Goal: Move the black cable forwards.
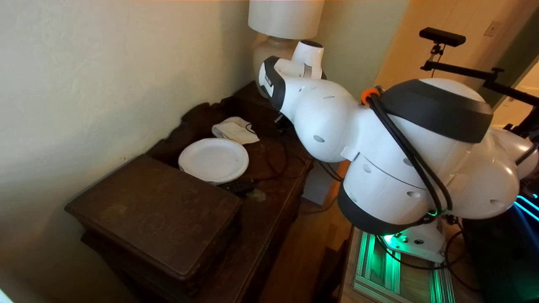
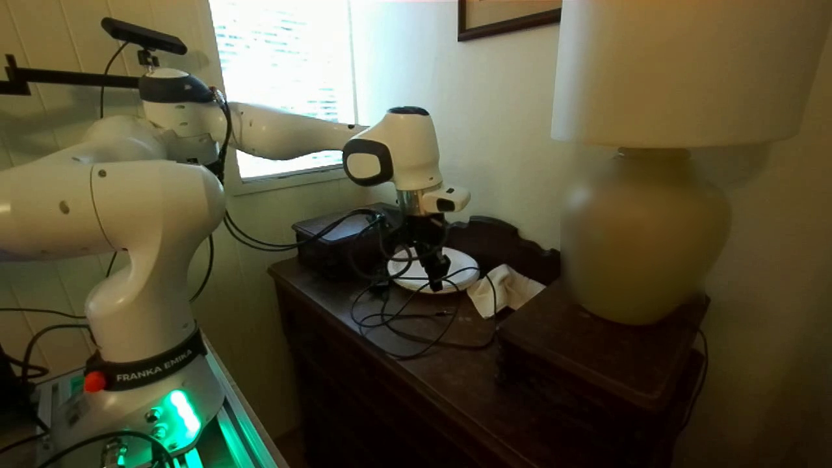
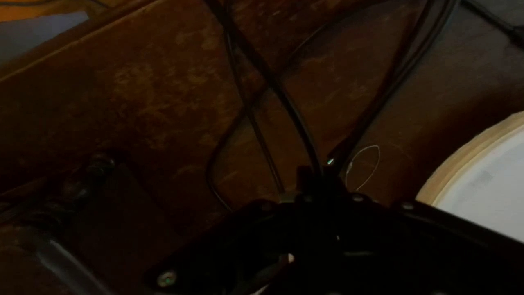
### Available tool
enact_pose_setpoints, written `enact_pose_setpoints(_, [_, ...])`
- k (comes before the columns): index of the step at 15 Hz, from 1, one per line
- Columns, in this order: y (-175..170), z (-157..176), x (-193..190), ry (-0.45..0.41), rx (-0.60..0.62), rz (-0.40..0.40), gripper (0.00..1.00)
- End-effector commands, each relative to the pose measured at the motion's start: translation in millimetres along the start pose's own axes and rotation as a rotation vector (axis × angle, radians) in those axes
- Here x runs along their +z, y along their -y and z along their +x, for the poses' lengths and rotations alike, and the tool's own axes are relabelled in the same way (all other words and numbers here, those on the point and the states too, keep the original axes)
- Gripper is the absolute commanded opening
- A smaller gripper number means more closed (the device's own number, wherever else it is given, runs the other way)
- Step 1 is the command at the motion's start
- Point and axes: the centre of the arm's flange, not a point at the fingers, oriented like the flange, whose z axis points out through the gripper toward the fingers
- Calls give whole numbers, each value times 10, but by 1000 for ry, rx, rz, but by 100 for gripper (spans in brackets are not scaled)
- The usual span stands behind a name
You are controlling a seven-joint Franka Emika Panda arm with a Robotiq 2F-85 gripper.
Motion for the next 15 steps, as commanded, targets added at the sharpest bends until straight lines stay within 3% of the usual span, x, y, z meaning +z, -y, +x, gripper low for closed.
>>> enact_pose_setpoints(1, [108,74,317,-32,18,33,2])
enact_pose_setpoints(15, [192,38,999,-18,60,64,2])
